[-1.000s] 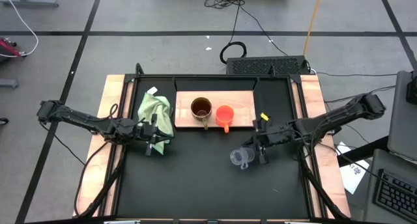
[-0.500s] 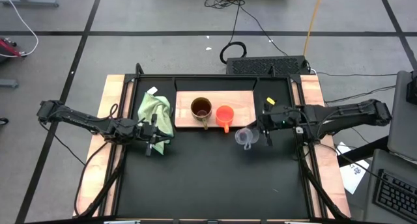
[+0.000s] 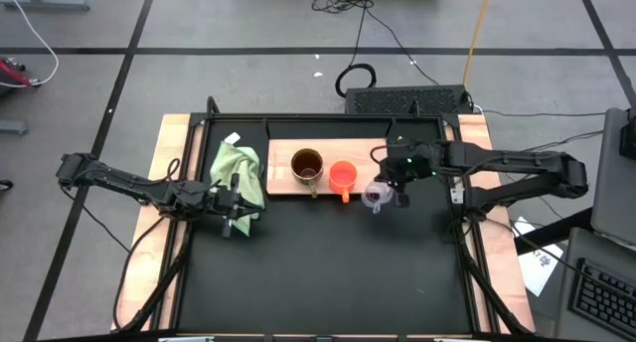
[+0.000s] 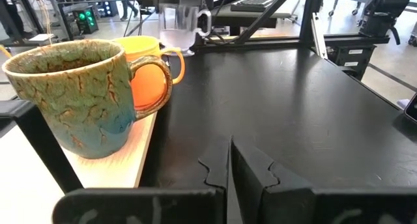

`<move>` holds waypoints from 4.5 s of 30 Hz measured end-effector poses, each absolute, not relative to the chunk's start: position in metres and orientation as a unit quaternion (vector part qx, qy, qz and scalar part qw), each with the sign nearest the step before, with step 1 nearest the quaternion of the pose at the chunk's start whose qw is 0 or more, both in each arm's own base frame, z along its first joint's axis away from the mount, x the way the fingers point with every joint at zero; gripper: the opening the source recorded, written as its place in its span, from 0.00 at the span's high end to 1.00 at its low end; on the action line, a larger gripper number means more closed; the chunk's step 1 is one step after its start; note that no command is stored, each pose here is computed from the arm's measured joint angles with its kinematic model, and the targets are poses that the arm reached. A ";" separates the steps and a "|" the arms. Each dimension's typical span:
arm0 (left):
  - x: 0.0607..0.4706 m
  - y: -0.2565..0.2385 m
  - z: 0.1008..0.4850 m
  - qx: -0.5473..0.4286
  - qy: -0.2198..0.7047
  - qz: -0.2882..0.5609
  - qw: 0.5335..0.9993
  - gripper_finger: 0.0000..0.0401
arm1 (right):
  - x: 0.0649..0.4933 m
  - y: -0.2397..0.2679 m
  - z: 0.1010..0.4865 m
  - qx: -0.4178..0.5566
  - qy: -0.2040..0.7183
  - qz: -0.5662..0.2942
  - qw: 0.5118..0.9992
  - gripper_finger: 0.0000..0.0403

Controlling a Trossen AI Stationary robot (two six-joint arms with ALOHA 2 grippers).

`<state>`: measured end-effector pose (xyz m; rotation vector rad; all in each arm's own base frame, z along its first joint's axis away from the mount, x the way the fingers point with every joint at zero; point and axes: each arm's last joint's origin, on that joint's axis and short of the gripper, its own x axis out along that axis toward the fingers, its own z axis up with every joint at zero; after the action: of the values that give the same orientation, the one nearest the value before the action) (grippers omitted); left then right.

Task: Stack small to large cups/mugs on shelf
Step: Put the transparent mug to the right of the orange mug on the shelf, then return to Home Position

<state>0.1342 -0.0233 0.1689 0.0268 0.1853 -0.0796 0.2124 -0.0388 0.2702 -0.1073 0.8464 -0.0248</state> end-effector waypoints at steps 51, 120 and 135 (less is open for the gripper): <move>0.134 -0.023 0.168 0.040 0.096 -0.042 0.994 0.95 | 0.242 -0.124 0.241 -0.050 0.470 -0.023 0.881 1.00; 0.134 -0.024 0.167 0.036 0.102 -0.049 0.993 0.95 | 0.250 -0.135 0.234 0.004 0.510 -0.022 0.860 0.83; 0.133 -0.023 0.165 0.038 0.113 -0.048 0.992 0.95 | 0.260 -0.130 0.247 -0.002 0.504 -0.014 0.864 0.88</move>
<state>0.1333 -0.0235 0.1647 0.0764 0.2273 -0.0961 0.2601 -0.1300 0.2471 -0.0036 1.0564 -0.0295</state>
